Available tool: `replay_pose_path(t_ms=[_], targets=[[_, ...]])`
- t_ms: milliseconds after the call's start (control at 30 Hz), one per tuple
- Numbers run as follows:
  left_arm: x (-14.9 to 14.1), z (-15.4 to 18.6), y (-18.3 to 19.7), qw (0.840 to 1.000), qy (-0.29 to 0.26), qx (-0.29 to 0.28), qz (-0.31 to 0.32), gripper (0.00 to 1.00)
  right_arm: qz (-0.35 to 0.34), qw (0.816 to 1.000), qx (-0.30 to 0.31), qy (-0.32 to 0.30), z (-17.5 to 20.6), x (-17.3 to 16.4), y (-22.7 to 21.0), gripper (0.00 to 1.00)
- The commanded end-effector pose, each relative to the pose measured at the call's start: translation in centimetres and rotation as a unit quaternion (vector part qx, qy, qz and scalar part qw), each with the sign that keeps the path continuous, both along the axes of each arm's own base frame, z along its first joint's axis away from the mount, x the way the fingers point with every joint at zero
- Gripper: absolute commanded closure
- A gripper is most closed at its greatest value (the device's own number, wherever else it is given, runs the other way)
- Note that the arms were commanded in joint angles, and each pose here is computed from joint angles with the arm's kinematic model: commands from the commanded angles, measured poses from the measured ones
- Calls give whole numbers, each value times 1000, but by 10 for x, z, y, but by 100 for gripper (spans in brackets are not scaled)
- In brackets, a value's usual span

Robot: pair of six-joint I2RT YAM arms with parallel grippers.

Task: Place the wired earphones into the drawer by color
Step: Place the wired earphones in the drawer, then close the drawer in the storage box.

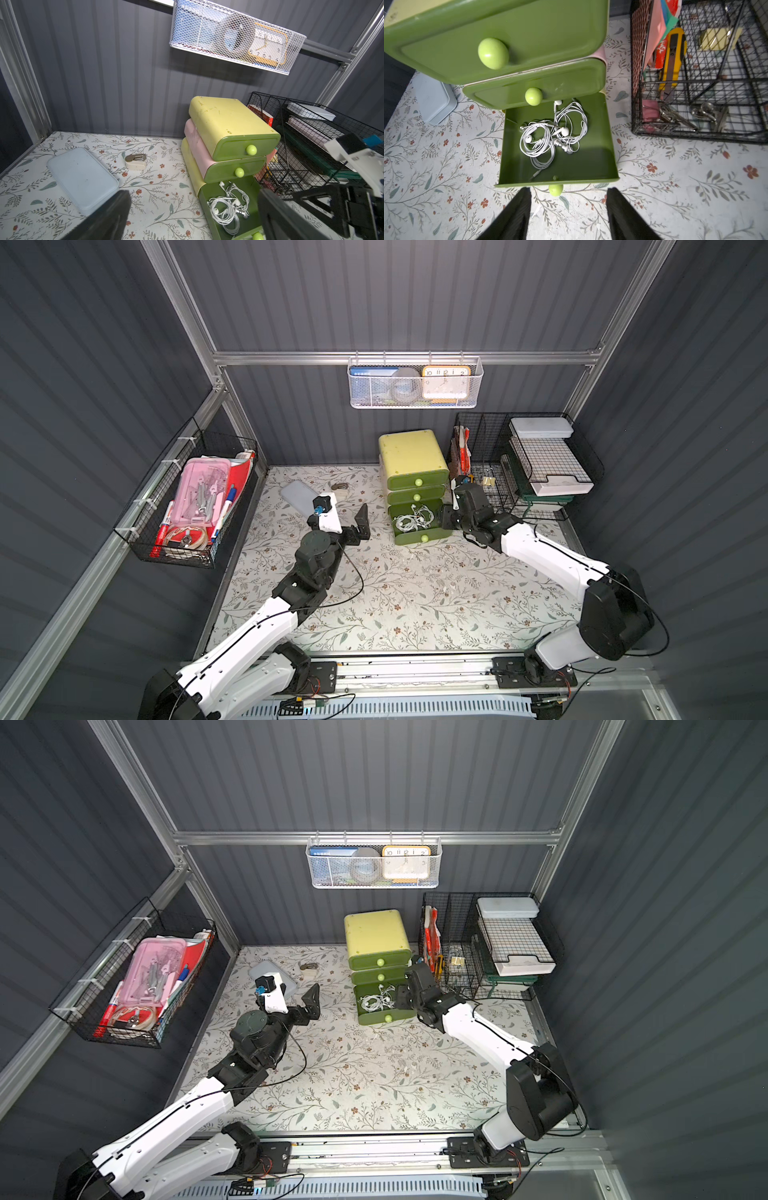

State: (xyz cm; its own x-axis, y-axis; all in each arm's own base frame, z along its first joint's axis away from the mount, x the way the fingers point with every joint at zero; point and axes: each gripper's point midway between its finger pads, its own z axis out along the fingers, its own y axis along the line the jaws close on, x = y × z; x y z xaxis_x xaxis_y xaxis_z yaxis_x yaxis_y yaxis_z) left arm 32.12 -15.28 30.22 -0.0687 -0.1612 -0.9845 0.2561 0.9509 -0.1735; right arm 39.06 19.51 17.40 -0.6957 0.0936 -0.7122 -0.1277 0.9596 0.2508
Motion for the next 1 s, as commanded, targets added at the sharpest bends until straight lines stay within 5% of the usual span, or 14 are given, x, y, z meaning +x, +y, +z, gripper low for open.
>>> replay_pose_path(t_ms=[0,233,600,967], targets=[[4,12,-2,1000,-12,-14,-13,1,57,997,5,55,-25,-24,11,35],[5,1,-4,999,10,-33,-21,1,92,987,41,127,-58,-45,36,31],[-18,2,-1,997,10,-54,-48,1,65,992,-6,104,-98,-33,49,37],[-26,-9,1,997,18,-55,-56,1,3,997,11,79,-117,-10,48,47]])
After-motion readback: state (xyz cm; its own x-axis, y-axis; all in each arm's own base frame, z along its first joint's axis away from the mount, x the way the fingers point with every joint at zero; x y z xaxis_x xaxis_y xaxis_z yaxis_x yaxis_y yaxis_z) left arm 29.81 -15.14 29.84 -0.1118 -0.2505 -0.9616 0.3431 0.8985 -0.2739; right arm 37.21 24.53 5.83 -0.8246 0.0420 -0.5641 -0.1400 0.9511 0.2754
